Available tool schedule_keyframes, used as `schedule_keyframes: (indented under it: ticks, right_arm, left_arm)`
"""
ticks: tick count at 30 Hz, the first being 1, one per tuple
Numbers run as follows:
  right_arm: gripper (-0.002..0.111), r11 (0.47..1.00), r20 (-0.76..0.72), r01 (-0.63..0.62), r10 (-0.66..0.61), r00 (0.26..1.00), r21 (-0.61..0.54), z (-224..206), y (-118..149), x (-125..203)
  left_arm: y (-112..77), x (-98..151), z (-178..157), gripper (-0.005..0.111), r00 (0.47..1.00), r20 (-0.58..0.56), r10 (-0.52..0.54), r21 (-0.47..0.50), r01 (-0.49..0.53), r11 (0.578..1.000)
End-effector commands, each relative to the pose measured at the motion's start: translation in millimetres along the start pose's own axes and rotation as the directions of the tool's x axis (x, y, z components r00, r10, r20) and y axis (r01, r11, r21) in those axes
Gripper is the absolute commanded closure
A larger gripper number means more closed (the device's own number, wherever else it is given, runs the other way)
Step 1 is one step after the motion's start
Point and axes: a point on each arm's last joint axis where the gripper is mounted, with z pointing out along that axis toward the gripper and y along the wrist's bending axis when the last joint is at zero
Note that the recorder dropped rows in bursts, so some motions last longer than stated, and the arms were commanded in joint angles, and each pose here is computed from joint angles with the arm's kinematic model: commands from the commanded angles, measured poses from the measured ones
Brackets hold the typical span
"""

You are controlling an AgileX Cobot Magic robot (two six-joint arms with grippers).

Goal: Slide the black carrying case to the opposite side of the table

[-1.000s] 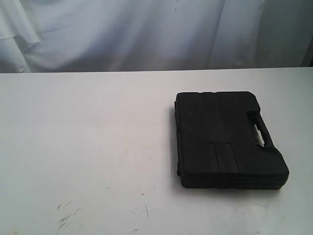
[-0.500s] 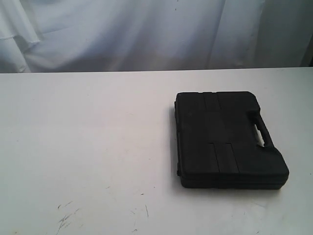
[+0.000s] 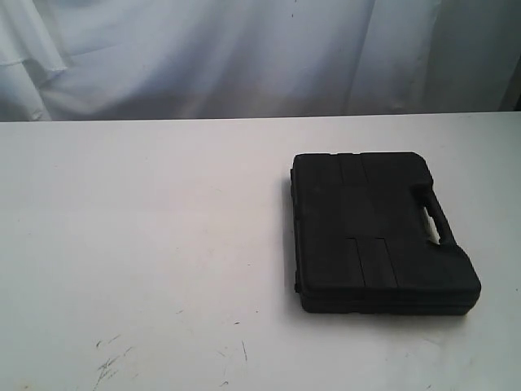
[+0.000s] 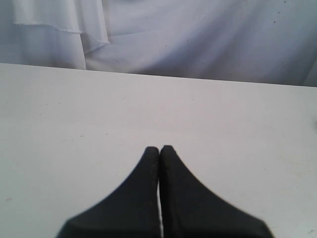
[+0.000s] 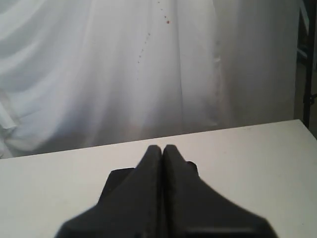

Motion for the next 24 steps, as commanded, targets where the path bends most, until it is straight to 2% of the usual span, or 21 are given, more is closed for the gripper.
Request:
schedule_keyframes:
  ticks: [1, 6, 12, 19, 24]
  right_arm:
    - [0.108, 1.0, 0.09, 0.017, -0.018, 0.996, 0.021, 6.4, -9.7, 36.3]
    - [0.108, 0.998, 0.052, 0.047, -0.049, 0.997, 0.036, 13.6, -16.8, 70.5]
    - [0.108, 0.996, -0.013, 0.075, -0.075, 0.997, 0.052, 19.8, -21.8, 93.8]
    - [0.108, 0.996, 0.047, 0.084, -0.086, 0.995, 0.035, 22.1, -27.4, 129.8]
    - [0.108, 0.997, 0.051, 0.071, -0.073, 0.996, 0.032, 21.5, -28.6, 138.0]
  left_arm:
    - [0.1, 0.5, 0.2, 0.107, 1.0, 0.01, -0.007, 0.0, 0.007, 1.0]
    - [0.1, 0.5, 0.2, 0.107, 1.0, 0.01, -0.007, 0.0, 0.007, 1.0]
    - [0.1, 0.5, 0.2, 0.107, 1.0, 0.01, -0.007, 0.0, 0.007, 1.0]
    - [0.1, 0.5, 0.2, 0.107, 1.0, 0.01, -0.007, 0.0, 0.007, 1.0]
    - [0.1, 0.5, 0.2, 0.107, 1.0, 0.01, -0.007, 0.0, 0.007, 1.0]
